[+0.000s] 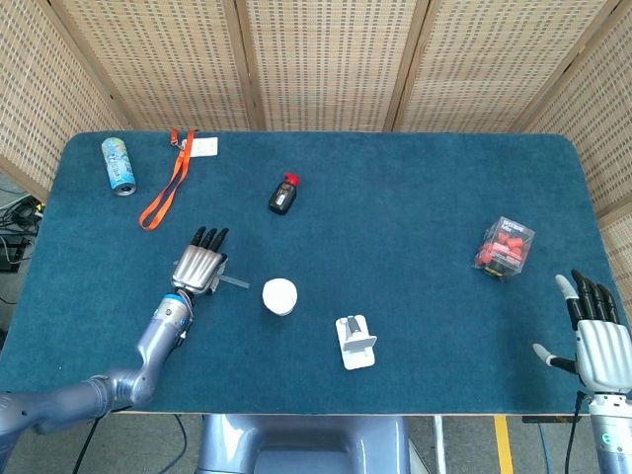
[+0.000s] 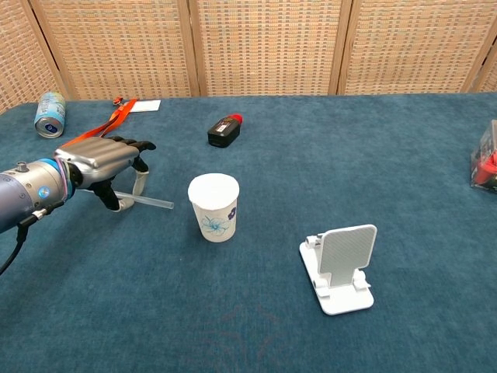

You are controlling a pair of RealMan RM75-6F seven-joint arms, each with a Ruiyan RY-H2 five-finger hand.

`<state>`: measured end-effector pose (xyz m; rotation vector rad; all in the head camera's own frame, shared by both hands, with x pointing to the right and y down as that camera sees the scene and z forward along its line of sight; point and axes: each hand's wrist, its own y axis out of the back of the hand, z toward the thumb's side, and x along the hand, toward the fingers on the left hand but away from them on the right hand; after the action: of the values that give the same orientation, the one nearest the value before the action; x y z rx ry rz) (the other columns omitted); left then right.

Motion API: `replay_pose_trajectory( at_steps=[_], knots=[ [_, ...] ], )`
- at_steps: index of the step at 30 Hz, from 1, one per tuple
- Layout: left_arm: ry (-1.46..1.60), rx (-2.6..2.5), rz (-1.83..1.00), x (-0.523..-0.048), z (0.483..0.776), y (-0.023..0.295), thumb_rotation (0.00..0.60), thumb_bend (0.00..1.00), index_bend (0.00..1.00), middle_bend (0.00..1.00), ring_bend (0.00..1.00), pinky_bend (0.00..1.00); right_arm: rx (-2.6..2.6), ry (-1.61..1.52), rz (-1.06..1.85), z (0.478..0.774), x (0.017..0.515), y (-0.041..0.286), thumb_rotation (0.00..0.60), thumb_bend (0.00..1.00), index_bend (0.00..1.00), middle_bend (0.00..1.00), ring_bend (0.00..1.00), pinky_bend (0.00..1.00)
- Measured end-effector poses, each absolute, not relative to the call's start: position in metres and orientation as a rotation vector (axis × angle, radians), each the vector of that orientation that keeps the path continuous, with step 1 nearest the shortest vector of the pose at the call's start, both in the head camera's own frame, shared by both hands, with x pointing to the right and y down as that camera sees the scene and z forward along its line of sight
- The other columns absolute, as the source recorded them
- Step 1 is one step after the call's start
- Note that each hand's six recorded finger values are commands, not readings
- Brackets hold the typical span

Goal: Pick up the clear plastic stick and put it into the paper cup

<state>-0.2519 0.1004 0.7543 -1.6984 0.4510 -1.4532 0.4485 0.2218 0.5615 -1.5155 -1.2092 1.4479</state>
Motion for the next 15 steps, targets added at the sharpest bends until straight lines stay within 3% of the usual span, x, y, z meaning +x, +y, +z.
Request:
replay_pose_trajectory(
  at_steps=[4, 15],
  knots=[
    [0.518, -1.720, -1.428, -0.253, 0.741, 0.092, 0.600, 0.45, 0.58, 0.00, 0.00, 0.00, -1.513, -1.217, 1.441, 0.559, 0.449, 0.221, 0.600, 0.05, 0.00, 0.00, 0.00, 0.00],
    [0.843, -1.986, -1.198, -0.235, 0.657, 0.058, 0.600, 0.45, 0.58, 0.00, 0.00, 0.00, -1.509, -1.223, 1.437, 0.557, 0.449, 0.221, 0.600, 0.05, 0.00, 0.00, 0.00, 0.00]
  ],
)
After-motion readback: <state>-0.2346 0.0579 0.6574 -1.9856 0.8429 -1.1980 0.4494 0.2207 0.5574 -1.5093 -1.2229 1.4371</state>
